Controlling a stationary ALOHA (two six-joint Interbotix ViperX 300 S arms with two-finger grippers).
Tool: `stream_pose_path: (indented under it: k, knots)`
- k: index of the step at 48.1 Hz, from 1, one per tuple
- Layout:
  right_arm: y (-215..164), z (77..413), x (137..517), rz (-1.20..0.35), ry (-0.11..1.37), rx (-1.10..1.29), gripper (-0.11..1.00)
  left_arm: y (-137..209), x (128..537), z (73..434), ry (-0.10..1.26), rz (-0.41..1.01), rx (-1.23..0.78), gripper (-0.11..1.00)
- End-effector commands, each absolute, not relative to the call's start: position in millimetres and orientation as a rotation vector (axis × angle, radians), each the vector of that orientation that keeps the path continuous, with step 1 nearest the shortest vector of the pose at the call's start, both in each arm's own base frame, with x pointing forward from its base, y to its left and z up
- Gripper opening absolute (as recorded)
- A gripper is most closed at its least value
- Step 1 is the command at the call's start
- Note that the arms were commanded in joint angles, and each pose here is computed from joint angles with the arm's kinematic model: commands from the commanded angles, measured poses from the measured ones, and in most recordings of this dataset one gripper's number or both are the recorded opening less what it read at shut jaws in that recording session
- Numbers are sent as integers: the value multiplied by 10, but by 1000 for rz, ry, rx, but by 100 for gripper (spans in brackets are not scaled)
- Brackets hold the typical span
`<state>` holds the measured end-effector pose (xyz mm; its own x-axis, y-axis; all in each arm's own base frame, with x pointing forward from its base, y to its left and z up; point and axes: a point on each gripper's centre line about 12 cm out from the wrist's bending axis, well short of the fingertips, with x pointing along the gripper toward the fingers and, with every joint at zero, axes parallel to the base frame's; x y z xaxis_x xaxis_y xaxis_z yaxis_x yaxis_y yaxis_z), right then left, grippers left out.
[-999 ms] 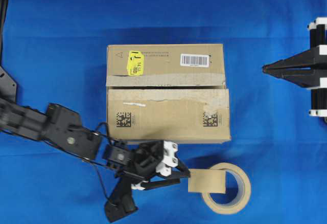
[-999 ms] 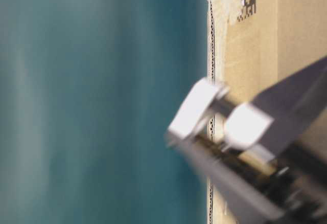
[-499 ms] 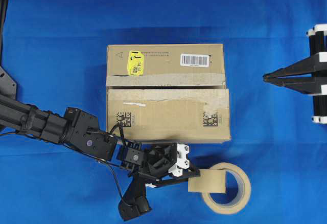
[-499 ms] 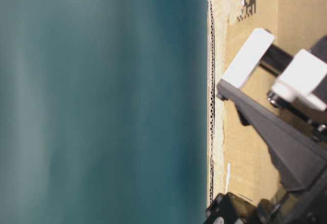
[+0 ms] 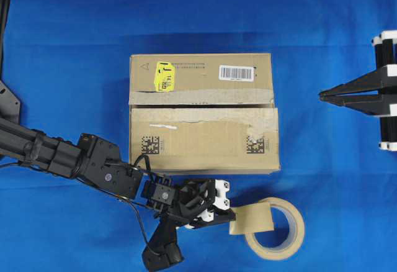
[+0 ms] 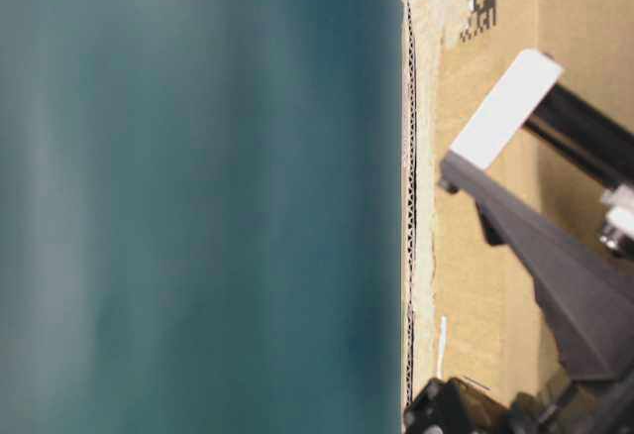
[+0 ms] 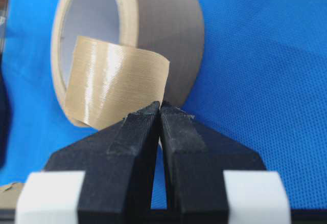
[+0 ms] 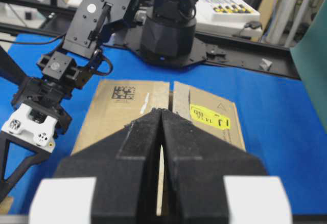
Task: Apply tape along the seams of the closed cardboard box to seal it securely.
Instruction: 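Pinch the loose tape strip end with the left gripper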
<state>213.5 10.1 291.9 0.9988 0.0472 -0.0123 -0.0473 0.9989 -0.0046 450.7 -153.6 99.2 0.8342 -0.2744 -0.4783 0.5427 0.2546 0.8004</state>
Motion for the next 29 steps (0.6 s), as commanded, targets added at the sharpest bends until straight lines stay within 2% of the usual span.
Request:
stream_pose_path:
  k: [1,17,29]
  knots:
    - [105,3028,2161,48,-15,-4,0,-1562,4586,1237,220,-534,1180,0]
    - [106,3005,2171,48,-5,-3,0,-1596,4668,1904,141,-495,1186,0]
    - [106,2988,2181,48,5,0,0,-1539,4672,2331,117,-495,1276,0]
